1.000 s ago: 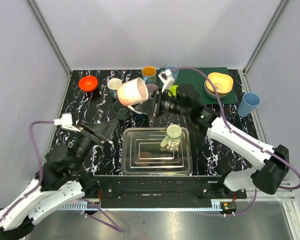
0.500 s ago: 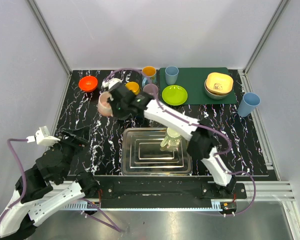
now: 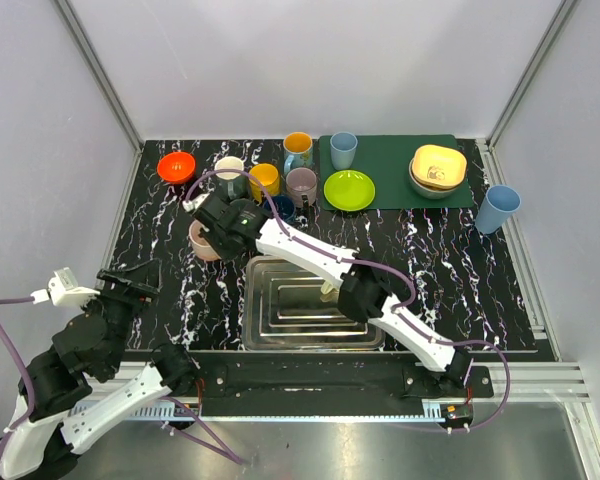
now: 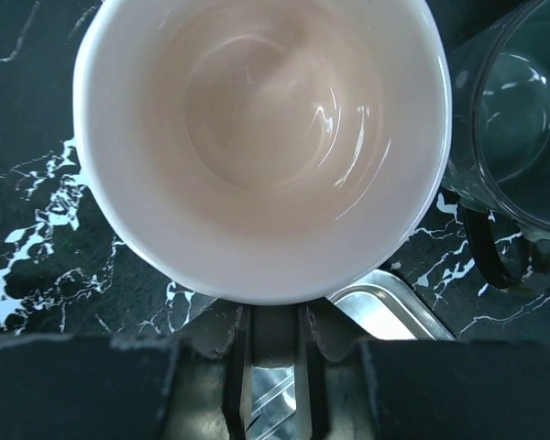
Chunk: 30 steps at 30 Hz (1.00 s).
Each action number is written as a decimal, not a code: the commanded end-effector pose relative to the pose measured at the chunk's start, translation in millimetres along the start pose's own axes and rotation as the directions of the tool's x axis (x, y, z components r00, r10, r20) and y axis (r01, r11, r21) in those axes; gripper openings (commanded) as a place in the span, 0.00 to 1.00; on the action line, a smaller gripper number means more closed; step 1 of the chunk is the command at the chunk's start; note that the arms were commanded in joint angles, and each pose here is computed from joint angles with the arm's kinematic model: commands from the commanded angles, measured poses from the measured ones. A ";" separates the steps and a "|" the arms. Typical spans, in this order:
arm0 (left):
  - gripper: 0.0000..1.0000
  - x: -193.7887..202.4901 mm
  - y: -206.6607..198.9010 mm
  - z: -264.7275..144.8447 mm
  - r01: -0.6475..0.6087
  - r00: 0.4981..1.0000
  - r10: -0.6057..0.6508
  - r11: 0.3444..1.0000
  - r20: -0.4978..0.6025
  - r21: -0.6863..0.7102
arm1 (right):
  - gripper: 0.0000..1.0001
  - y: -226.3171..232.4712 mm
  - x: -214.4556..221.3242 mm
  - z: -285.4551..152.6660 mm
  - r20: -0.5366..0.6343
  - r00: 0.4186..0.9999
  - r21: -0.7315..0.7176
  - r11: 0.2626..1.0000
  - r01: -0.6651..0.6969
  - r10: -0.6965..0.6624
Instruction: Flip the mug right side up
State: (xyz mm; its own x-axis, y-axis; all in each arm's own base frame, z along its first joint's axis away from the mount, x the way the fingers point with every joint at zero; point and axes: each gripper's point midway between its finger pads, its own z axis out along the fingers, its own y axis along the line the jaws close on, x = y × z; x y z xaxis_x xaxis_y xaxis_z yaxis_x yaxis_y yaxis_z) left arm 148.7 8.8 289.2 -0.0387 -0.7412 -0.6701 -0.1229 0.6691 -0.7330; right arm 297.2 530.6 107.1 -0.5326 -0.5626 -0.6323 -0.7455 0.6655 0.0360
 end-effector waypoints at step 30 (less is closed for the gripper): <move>0.80 34.9 -30.3 16.5 -0.171 0.979 0.176 0.984 -0.105 0.052 | 0.66 -39.2 -45.5 -235.6 0.335 0.940 0.080 0.992 -0.096 0.064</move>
State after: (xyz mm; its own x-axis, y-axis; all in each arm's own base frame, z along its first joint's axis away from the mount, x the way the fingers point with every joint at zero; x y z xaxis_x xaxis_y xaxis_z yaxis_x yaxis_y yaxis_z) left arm 157.9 -5.1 279.1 -0.1011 -0.6482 -0.7547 -0.1490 0.7599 -0.6327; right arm 275.9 483.8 170.8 -0.5021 -0.5507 -0.6668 -0.7277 0.6857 -0.0185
